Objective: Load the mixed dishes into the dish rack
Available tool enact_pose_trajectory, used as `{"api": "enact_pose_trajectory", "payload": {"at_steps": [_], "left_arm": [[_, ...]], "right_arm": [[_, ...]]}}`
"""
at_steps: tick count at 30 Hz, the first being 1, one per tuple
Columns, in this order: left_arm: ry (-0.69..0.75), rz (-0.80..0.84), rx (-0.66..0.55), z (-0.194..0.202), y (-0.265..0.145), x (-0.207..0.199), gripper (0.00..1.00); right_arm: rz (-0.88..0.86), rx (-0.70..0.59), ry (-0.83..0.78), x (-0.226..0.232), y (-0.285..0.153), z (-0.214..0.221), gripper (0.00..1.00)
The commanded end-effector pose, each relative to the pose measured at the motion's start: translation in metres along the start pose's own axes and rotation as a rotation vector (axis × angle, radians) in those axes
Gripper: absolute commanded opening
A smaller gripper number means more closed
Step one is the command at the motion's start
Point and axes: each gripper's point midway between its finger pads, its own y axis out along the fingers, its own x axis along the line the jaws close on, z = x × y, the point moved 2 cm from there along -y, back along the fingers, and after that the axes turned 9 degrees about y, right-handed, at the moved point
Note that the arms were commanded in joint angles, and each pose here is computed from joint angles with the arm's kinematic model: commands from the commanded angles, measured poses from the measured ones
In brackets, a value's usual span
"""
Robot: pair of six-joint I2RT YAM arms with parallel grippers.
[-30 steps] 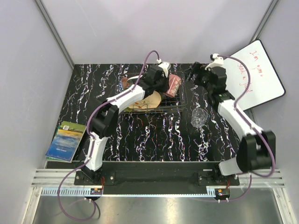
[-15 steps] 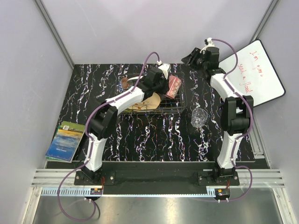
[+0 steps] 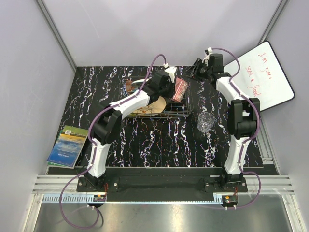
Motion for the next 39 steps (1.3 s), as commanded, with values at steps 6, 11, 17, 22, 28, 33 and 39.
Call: {"api": "enact_pose_trajectory", "payload": {"at_steps": [6,11,17,22,28,33,39], "left_arm": [[0.004,0.066,0.102,0.018,-0.012,-0.027,0.0],[0.001,0.068,0.092,0.014,-0.012,-0.027,0.0],[0.004,0.07,0.087,0.012,-0.012,-0.027,0.0],[-0.006,0.074,0.068,0.003,-0.009,-0.029,0.0],[-0.017,0.088,0.035,-0.01,-0.001,-0.036,0.0],[-0.025,0.098,0.026,-0.013,0.004,-0.041,0.0],[-0.028,0.097,0.017,-0.015,0.011,-0.042,0.0]], "right_arm": [[-0.027,0.082,-0.033,0.0,0.011,0.021,0.51],[-0.032,0.112,-0.021,-0.003,0.023,0.026,0.5],[-0.053,0.146,-0.043,0.008,0.027,0.042,0.45],[-0.075,0.143,-0.072,0.02,0.021,0.043,0.4],[-0.11,0.144,-0.083,0.037,0.014,0.043,0.37],[-0.127,0.141,-0.091,0.045,0.007,0.045,0.35],[-0.167,0.147,-0.094,0.062,0.0,0.048,0.33]]}}
